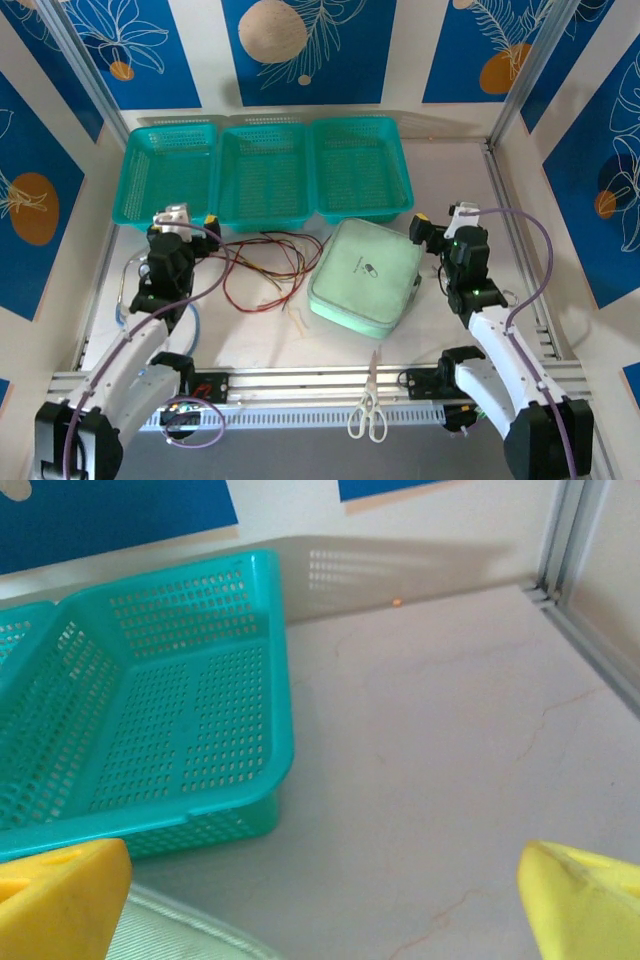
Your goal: Untangle the cables
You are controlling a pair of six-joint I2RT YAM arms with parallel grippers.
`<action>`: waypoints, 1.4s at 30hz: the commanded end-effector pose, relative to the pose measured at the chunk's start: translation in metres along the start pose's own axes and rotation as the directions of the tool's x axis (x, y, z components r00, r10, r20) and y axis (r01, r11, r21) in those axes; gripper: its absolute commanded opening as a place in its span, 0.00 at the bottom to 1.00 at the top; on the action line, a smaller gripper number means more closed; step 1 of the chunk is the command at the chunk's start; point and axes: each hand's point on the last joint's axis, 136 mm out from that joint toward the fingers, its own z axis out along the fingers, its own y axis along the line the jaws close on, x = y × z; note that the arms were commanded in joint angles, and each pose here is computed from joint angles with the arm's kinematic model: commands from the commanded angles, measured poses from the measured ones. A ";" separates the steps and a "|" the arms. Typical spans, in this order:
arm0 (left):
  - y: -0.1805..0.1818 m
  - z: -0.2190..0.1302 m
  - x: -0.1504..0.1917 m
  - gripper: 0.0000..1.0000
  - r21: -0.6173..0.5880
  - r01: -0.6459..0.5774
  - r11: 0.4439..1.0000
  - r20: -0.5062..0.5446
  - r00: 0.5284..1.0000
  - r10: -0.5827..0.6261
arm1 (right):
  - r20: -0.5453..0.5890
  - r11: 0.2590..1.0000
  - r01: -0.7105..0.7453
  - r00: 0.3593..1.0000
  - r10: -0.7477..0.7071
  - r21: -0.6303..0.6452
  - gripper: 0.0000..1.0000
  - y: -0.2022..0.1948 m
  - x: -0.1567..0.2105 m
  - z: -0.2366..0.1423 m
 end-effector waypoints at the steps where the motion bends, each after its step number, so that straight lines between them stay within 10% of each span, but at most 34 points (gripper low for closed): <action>1: -0.007 -0.018 0.055 0.91 0.006 0.054 0.998 -0.290 0.956 -0.050 | -0.149 0.999 -0.029 0.988 0.033 0.030 0.99 0.008 0.017 -0.007; 21: -0.193 -0.016 0.122 0.62 0.291 0.405 0.867 -0.623 0.768 -0.150 | -0.282 0.989 -0.026 0.959 -0.016 -0.146 0.99 0.086 0.028 -0.007; 42: -0.226 0.015 0.162 0.42 0.249 0.400 0.882 -0.706 0.698 -0.117 | -0.269 0.990 0.015 0.962 -0.053 -0.143 0.99 0.083 0.024 -0.010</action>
